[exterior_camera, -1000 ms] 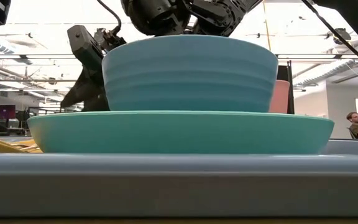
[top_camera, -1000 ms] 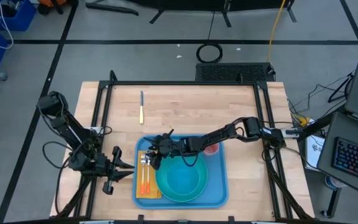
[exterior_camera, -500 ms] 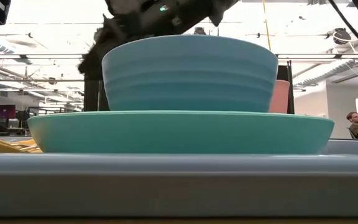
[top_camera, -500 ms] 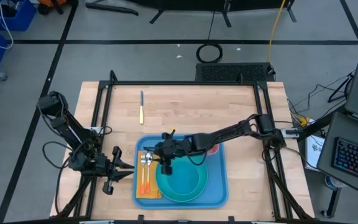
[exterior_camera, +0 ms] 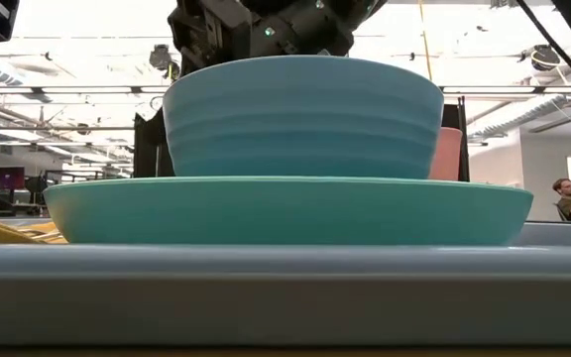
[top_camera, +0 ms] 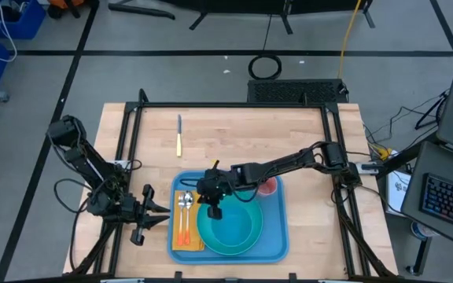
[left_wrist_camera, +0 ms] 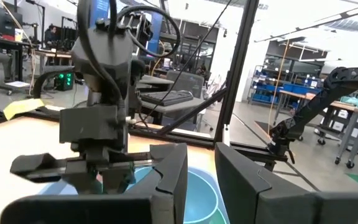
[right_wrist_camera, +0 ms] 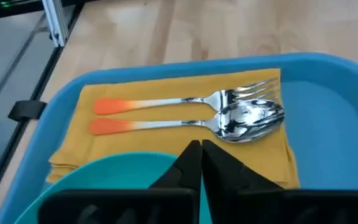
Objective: Set up tray
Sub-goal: Adjust the light blue plate on the blue tray
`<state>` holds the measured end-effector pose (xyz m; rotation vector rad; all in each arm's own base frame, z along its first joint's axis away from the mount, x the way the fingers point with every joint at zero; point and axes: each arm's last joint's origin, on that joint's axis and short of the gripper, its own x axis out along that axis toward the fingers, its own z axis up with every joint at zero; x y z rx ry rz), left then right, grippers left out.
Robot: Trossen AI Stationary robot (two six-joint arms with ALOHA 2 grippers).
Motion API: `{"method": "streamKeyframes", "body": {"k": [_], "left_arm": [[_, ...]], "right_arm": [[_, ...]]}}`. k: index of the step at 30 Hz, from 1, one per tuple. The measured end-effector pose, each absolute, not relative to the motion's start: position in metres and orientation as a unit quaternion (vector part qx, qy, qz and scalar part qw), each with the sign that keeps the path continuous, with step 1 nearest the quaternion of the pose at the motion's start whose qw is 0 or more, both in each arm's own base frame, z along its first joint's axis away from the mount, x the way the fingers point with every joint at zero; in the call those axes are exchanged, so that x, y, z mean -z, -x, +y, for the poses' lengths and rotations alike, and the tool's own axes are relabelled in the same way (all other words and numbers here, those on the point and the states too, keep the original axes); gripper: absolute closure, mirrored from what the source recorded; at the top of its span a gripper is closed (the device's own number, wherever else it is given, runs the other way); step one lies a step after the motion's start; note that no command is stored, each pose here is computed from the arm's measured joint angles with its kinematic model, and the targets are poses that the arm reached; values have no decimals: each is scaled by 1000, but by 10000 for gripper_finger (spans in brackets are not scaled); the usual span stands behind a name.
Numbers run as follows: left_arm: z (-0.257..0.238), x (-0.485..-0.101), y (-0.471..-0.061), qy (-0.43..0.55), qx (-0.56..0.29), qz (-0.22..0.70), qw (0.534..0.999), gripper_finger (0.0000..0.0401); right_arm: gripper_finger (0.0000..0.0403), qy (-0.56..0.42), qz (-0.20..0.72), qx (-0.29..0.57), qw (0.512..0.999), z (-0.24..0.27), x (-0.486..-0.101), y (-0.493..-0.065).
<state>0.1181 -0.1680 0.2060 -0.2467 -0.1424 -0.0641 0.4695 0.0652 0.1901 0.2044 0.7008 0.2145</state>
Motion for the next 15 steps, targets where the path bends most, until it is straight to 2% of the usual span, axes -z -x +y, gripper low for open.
{"method": "streamKeyframes", "body": {"k": [3,7,15], "left_arm": [[-168,-205,-118,129,33,-69,989,316],[-169,-203,-119,140,39,-61,987,316],[-169,-202,-119,144,39,-58,987,316]], "right_arm": [[401,-97,342,-108,928,70,-190,-469],[402,-47,354,-85,930,89,-200,-458],[401,-54,411,32,909,113,-275,-388]]}}
